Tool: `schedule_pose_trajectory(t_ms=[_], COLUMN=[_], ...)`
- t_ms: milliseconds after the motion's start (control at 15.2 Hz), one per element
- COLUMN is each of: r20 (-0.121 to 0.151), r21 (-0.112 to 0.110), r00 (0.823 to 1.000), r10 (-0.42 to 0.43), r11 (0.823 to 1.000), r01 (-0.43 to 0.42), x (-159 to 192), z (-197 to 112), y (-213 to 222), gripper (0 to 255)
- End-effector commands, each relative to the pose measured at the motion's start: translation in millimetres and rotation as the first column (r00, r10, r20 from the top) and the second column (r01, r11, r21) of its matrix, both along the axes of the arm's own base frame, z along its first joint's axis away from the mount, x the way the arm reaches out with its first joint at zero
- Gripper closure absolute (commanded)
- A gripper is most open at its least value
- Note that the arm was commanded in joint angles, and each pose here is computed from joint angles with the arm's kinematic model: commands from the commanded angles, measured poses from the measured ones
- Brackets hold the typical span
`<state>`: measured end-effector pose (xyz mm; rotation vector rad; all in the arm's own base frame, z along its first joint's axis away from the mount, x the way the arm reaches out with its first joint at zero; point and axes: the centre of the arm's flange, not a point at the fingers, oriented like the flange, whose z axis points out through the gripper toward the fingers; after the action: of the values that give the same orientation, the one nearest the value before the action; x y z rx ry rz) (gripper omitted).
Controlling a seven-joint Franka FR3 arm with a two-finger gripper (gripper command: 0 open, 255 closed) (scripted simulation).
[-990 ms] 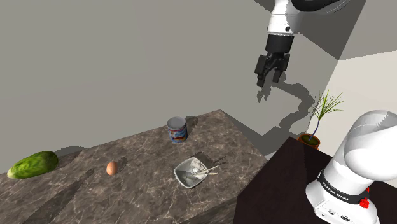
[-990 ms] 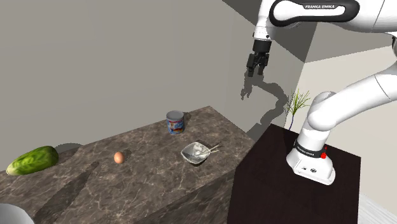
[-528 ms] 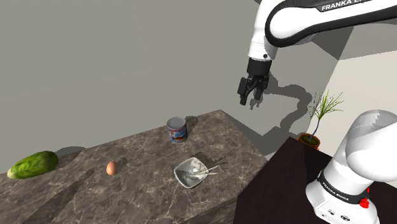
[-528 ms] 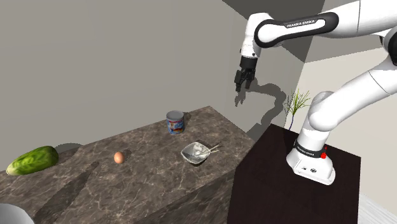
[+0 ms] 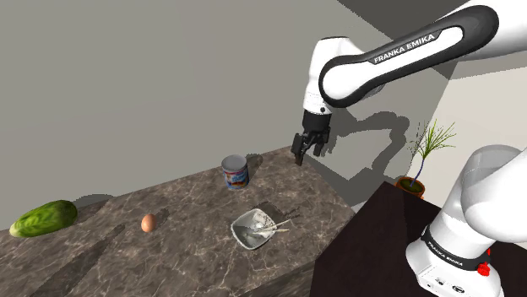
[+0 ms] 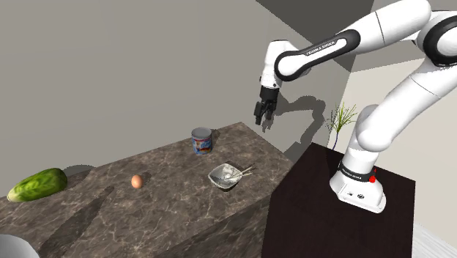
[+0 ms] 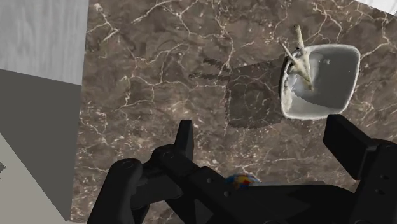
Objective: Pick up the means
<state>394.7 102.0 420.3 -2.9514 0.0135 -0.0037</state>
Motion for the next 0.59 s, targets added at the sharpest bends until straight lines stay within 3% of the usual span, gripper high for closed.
schedule_pose_trajectory(t_ms=[0, 528], r20=[0.007, 0.028], r21=[0.004, 0.016], r00=[1.000, 0.997], r10=[0.015, 0.076], r11=[1.000, 0.997], r01=[-0.015, -0.077], x=[9.6, 44.9], z=[-20.0, -99.7], y=[14.9, 72.2], gripper=[0, 0])
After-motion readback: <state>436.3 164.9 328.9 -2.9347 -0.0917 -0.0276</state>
